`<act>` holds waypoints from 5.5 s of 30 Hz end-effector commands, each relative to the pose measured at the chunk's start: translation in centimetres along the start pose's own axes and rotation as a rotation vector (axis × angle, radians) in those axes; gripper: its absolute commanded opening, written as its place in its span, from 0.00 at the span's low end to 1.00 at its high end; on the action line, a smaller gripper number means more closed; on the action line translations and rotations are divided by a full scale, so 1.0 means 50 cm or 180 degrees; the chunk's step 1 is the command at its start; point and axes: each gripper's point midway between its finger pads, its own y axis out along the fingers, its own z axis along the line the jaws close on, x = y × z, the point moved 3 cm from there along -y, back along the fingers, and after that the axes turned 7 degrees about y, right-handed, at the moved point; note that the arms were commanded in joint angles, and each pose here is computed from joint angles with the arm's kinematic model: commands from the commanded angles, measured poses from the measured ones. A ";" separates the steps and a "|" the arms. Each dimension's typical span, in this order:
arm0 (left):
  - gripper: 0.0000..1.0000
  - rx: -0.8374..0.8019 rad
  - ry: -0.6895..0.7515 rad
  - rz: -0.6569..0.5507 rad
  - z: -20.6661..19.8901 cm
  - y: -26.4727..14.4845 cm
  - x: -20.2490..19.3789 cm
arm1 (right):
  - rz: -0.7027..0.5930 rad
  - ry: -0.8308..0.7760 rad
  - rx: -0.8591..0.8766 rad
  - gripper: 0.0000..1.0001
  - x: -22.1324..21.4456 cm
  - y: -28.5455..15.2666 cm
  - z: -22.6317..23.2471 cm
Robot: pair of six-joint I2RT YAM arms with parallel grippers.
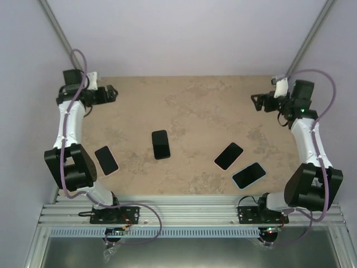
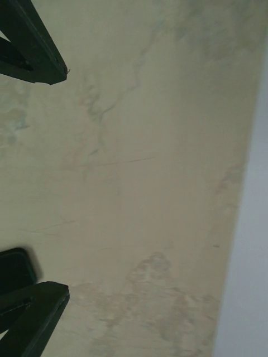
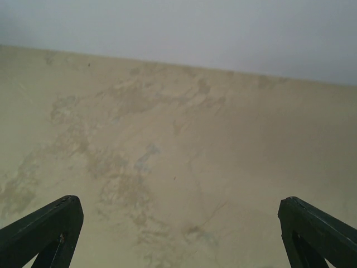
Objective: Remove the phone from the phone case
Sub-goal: Pick up the phone at the center of the board.
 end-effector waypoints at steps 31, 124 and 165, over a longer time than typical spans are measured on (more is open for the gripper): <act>0.99 0.1479 -0.1195 0.1639 0.041 0.033 -0.435 | -0.0359 0.0784 0.1212 0.98 0.115 -0.051 0.207; 0.99 -0.1149 0.3227 0.2665 -0.026 0.018 -0.620 | 0.0042 0.1709 0.2350 0.98 0.310 -0.051 0.355; 0.49 -0.0823 0.2403 0.2100 -0.045 0.020 -0.598 | 0.0458 0.1126 0.0645 0.98 0.043 0.053 0.212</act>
